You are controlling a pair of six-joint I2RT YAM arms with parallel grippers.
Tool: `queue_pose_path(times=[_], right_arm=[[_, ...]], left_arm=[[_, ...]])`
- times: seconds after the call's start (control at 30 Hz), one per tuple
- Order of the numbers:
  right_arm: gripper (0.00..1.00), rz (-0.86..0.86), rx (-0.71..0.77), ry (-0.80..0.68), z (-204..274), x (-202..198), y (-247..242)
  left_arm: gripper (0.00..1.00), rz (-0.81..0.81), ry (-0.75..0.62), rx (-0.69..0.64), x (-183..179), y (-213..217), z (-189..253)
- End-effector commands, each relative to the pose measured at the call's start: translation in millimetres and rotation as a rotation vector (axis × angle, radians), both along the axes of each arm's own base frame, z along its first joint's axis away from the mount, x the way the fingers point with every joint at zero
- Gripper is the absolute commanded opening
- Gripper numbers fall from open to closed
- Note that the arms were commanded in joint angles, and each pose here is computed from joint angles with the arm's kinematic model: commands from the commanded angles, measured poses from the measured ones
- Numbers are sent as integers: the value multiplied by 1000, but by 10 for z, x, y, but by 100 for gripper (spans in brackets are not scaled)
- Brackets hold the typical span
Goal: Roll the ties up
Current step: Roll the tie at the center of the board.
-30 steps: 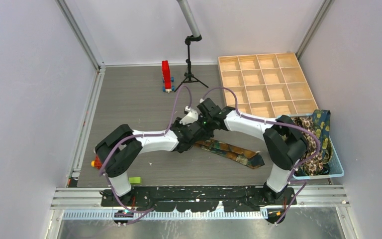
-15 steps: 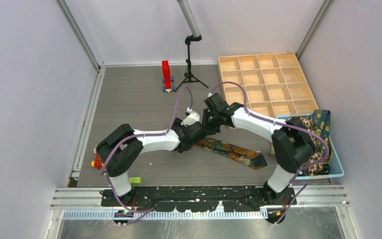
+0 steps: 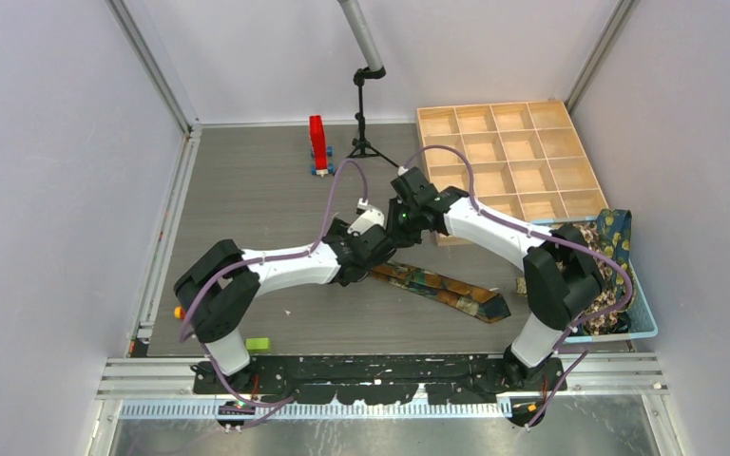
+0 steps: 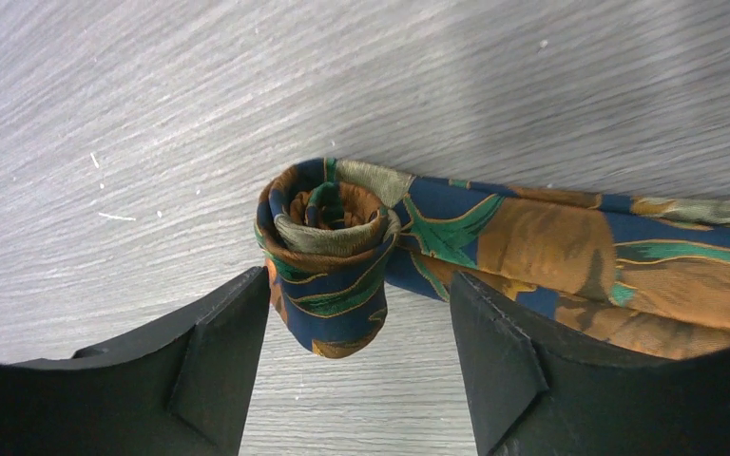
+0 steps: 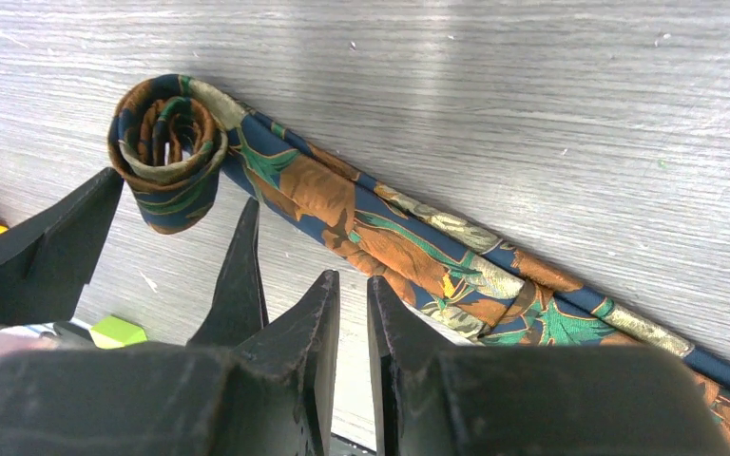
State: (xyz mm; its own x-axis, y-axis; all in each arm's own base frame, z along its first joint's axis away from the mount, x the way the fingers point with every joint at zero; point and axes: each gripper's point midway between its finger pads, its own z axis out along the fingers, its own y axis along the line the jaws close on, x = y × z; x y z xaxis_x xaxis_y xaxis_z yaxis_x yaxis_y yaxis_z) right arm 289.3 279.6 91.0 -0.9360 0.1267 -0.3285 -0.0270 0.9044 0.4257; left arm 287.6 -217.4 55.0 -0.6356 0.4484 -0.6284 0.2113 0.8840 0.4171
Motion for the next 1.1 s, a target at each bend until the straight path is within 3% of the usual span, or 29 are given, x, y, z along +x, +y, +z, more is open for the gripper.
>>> queue_pose_path(times=[0.0,0.27,0.43,0.7,1.07], right_arm=[[23,-1,42,-88,367,154,55],[23,1,74,-98,478,183,118],[23,29,148,-98,613,179,264],[24,110,240,-85,763,136,754],[25,214,235,-37,519,-23,1624]], left_arm=[[71,-8,-38,-94,58,-151,366],[71,-3,-17,-141,39,-224,411],[74,4,-44,-219,0,-153,765],[79,60,-57,-392,-103,373,1101],[79,210,1,-560,-192,1042,954]])
